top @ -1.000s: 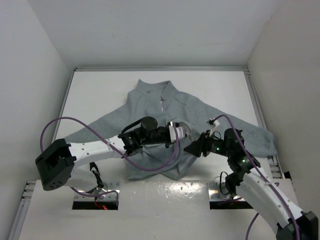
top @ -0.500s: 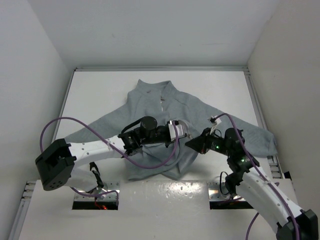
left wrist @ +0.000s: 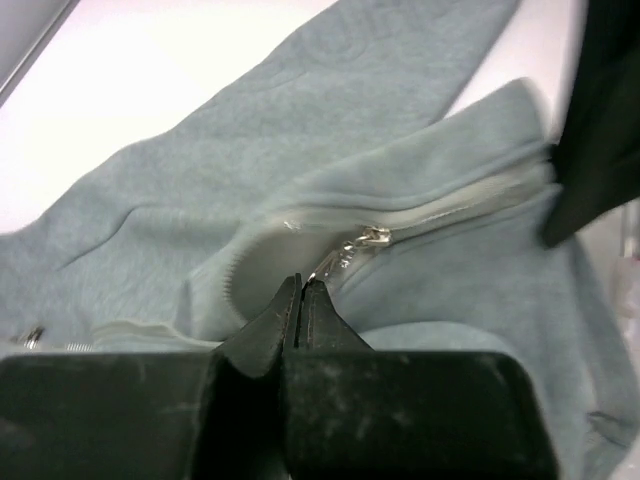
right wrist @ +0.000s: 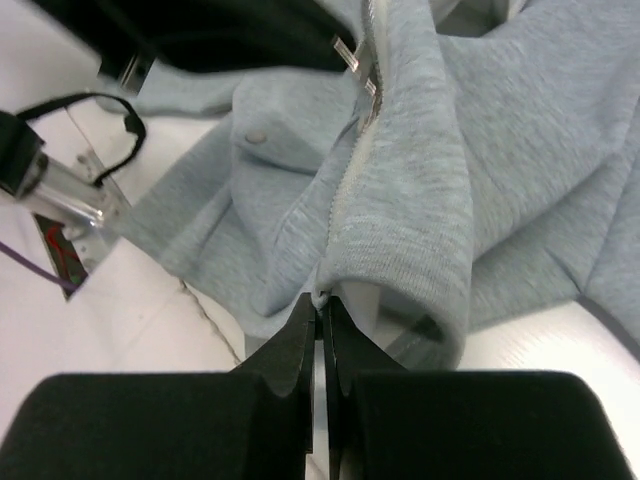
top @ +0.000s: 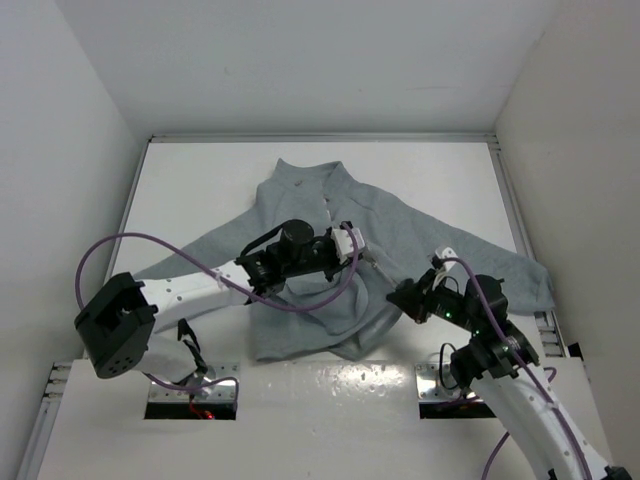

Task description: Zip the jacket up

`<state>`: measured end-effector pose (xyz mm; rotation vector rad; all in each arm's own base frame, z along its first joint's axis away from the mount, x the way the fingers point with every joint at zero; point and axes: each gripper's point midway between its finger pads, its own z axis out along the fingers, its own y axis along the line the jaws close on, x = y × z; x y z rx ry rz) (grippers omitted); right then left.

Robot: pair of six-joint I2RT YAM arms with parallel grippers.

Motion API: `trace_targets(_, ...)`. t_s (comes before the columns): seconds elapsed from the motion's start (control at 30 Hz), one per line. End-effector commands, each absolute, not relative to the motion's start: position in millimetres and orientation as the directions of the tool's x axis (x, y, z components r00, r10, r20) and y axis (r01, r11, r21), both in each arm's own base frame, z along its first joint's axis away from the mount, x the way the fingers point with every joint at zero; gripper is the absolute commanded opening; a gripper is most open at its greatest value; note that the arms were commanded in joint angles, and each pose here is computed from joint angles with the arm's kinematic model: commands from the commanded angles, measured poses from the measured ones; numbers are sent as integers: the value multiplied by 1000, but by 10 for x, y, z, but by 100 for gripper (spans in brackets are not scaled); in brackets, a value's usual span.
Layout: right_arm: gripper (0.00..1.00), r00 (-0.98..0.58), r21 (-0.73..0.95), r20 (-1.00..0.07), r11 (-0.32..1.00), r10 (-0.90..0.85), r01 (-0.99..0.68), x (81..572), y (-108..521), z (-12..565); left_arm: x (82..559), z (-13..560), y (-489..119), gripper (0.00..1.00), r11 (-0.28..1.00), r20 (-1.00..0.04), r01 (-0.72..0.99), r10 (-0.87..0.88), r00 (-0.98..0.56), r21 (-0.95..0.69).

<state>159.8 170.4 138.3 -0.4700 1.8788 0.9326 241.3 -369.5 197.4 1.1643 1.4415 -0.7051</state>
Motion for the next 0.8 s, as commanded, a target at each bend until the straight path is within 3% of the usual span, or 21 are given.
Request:
trace_targets(0.0,0,-489,376,-872,618,-14,-690,1383,1648,1326,3062,2069,-3336,0,560,-947,795,316,56,234)
trace_targets(0.53,0,-437,265,-894,666,-102,-698,1266,1447,1444,3798,1763,-2444,0,726,-904,612,425,-40,314)
trace_targets(0.77,0,-387,201,-908,641,-163,-741,1135,1390,1538,4027,1655,-2184,0,741,-881,576,468,-75,345)
